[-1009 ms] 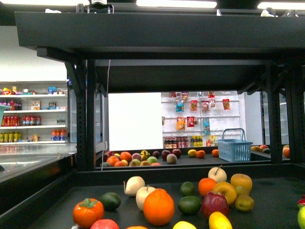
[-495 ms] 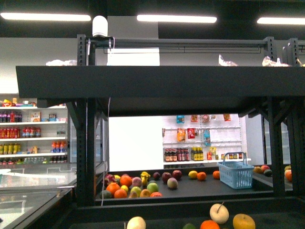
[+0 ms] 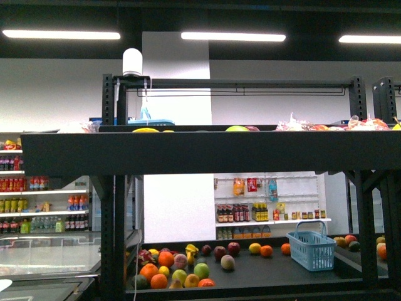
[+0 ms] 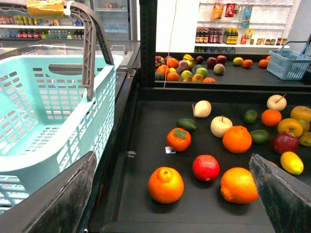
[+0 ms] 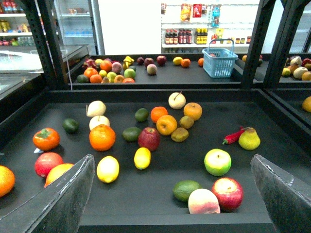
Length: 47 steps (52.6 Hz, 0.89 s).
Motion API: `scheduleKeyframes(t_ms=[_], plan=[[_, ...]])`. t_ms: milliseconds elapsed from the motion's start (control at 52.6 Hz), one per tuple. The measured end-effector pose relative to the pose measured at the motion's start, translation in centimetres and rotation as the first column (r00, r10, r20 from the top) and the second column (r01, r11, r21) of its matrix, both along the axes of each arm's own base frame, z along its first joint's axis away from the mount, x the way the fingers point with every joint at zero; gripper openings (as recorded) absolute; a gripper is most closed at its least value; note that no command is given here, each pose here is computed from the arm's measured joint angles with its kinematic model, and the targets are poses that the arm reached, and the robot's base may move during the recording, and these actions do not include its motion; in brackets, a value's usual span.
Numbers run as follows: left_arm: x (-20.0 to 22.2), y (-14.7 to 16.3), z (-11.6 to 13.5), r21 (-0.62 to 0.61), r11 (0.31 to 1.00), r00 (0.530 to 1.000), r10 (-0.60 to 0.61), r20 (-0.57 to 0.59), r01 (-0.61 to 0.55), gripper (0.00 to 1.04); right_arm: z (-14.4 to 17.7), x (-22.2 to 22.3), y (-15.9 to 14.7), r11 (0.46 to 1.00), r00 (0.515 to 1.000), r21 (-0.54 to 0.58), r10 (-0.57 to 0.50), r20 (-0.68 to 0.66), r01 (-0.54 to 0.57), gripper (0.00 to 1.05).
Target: Pick lemon from shelf
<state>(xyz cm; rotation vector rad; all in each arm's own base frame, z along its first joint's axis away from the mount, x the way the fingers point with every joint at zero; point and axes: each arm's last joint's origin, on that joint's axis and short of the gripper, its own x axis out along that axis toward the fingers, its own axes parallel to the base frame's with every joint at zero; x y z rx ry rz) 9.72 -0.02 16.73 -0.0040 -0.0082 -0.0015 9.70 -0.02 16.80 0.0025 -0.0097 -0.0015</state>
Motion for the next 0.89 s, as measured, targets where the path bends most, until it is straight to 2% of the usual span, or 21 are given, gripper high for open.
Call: scheduleKeyframes(t_ms=[266, 304, 343, 419, 571, 628, 723, 894], plan=[[0.0, 0.0, 0.0, 0.0, 1.0, 1.0, 0.003, -0.002, -0.003, 0.97, 0.0, 0.0, 0.0, 1.0, 1.0, 0.0, 0.0, 0.0, 0.0, 0.97], [0.0, 0.0, -0.1, -0.05, 0.997, 0.996, 0.052, -0.07, -0.056, 0.97, 0.0, 0.0, 0.0, 1.0, 1.0, 0.0, 0.0, 0.0, 0.0, 0.97], [0.2, 0.2, -0.2, -0.121, 0.987, 0.979, 0.085, -0.184, -0.108, 0.97, 0.0, 0.0, 0.0, 1.0, 1.0, 0.0, -0.001, 0.0, 0.001, 0.97], [0.8, 0.4, 0.3, -0.252, 0.958, 0.967, 0.073, -0.246, -0.137, 0.97, 0.0, 0.0, 0.0, 1.0, 1.0, 0.0, 0.002, 0.0, -0.002, 0.97], [3.2, 1.9, 4.9, -0.48, 0.868, 0.98, 0.041, -0.195, -0.132, 0.97, 0.0, 0.0, 0.0, 1.0, 1.0, 0.0, 0.001, 0.0, -0.001, 0.97], [4.8, 3.1, 7.4, -0.569, 0.812, 0.984, 0.037, -0.174, -0.131, 0.97, 0.0, 0.0, 0.0, 1.0, 1.0, 0.0, 0.001, 0.0, -0.001, 0.97], [7.2, 5.0, 10.1, -0.68, 0.717, 0.984, 0.048, -0.172, -0.154, 0.97, 0.0, 0.0, 0.0, 1.0, 1.0, 0.0, 0.001, 0.0, -0.001, 0.97], [12.5, 9.3, 13.1, -0.824, 0.52, 0.975, 0.115, -0.192, -0.224, 0.97, 0.0, 0.0, 0.0, 1.0, 1.0, 0.0, 0.001, -0.001, -0.001, 0.97]])
